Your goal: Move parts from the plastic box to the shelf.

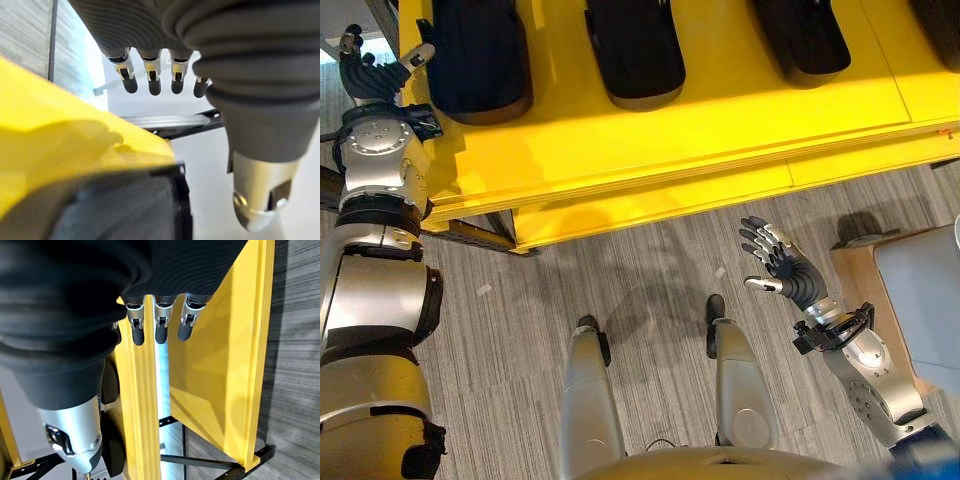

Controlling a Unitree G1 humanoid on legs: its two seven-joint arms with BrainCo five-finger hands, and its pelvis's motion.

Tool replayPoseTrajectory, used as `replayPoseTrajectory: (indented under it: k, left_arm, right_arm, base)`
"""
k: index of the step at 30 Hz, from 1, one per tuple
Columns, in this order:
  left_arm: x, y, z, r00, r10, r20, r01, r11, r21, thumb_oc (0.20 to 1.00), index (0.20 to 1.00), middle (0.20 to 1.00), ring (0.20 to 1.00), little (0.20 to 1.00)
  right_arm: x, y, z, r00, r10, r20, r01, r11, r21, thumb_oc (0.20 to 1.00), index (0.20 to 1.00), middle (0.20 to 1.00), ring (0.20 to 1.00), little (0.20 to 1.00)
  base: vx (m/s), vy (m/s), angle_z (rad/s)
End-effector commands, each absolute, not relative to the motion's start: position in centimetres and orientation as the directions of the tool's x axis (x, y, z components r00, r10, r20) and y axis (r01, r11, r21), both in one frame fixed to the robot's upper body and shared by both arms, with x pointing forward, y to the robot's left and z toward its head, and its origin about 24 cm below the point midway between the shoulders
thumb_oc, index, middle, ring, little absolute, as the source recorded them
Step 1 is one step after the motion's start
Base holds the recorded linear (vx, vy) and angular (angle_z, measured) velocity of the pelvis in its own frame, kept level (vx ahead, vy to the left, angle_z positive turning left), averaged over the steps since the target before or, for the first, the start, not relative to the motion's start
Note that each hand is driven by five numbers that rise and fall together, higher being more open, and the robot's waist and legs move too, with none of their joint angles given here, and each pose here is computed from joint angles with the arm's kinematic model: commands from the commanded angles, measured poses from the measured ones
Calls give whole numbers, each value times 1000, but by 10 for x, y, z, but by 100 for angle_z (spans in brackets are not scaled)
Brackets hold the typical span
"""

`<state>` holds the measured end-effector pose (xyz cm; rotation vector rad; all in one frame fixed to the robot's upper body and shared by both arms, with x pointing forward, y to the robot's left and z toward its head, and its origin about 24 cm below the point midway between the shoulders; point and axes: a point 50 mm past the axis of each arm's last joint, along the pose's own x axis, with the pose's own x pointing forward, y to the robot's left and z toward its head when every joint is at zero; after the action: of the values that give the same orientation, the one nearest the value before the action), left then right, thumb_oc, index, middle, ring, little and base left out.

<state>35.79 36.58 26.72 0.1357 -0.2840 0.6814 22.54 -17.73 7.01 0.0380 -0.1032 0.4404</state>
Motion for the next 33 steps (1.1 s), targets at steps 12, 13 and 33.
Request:
replayPoseTrajectory:
  k: [12,13,33]
  left_arm:
    - [329,387,283,693,548,468,-650,756,76,1000,1000,1000,1000,1000]
    - [328,381,283,697,521,493,-629,774,72,1000,1000,1000,1000,1000]
    - [238,259,129,922,-16,386,33,999,-37,1000,1000,1000,1000,1000]
  right_arm:
    - [221,-188,82,904,387,179,-398,917,29,1000,1000,1000,1000,1000]
    - [221,-188,82,907,381,180,-392,920,31,1000,1000,1000,1000,1000]
    - [214,-215,84,950,237,203,-234,971,-40,1000,1000,1000,1000,1000]
  base:
    - [1,-3,2]
    - [0,0,0]
    - [43,-41,2]
